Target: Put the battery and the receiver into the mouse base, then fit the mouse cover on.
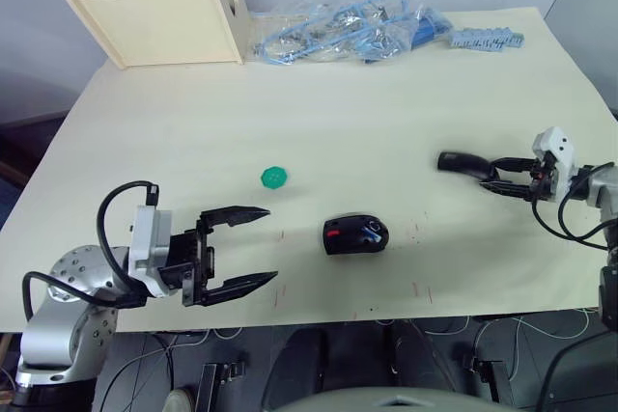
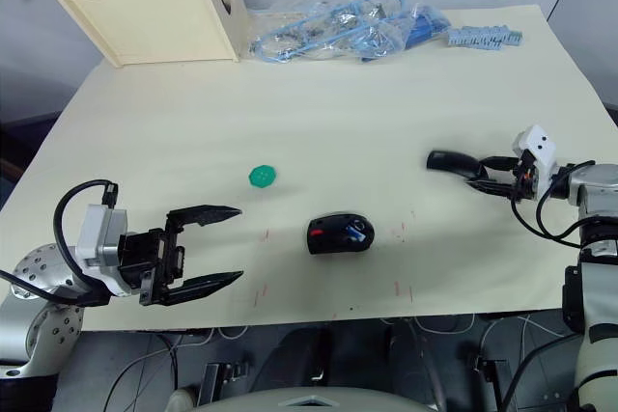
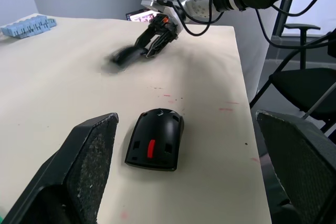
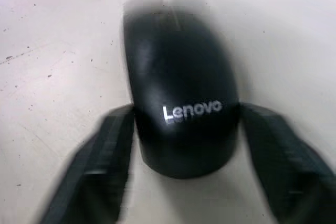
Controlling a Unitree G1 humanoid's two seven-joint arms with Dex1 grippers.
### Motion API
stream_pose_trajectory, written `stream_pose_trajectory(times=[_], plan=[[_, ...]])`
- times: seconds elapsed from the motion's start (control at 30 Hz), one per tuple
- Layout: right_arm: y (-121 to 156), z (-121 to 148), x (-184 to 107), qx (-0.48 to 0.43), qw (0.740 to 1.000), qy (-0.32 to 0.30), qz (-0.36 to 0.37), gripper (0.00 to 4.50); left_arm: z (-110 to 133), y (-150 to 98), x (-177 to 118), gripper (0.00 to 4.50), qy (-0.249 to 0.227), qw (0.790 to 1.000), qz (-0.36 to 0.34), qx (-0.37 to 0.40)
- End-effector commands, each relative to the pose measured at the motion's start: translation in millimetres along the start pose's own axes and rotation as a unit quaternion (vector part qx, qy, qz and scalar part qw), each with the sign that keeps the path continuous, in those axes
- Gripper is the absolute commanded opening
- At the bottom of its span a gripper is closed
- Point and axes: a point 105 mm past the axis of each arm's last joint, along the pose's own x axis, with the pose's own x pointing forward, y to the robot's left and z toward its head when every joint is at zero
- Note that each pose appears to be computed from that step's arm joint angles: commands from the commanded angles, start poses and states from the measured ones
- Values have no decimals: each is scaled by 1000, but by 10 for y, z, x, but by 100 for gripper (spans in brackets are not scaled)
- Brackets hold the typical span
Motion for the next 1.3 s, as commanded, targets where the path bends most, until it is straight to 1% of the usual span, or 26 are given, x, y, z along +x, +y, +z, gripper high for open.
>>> stream_pose_trajectory(times=[0.03, 0.33, 0.53, 0.67, 0.77, 0.97, 1.0, 1.13, 1.3], plan=[[-61, 139, -39, -20, 1000, -18, -12, 262, 37, -3, 3, 450, -4, 1000, -2, 12], [-72, 237, -64, -39, 999, -31, -11, 262, 32, 3, 5, 450, -2, 1000, -2, 14], [50, 436, -47, -93, 994, -48, 28, 262, 17, 25, 8, 450, 3, 1000, -9, 17], [212, 552, -13, -128, 989, -52, 53, 262, -13, 53, 18, 450, 8, 1000, -21, 20], [350, 597, 48, -159, 985, -35, 60, 262, -33, 75, 23, 450, 10, 999, -27, 22], [763, 789, 179, -215, 971, -25, 101, 262, -61, 110, 14, 450, 16, 999, -41, 24], [836, 814, 209, -227, 968, -12, 107, 262, -65, 119, 10, 450, 17, 999, -44, 25], [1061, 930, 278, -234, 964, 5, 128, 262, -80, 138, 8, 450, 20, 998, -53, 25], [1292, 1006, 352, -249, 956, 39, 150, 262, -108, 161, 4, 450, 27, 997, -64, 26]])
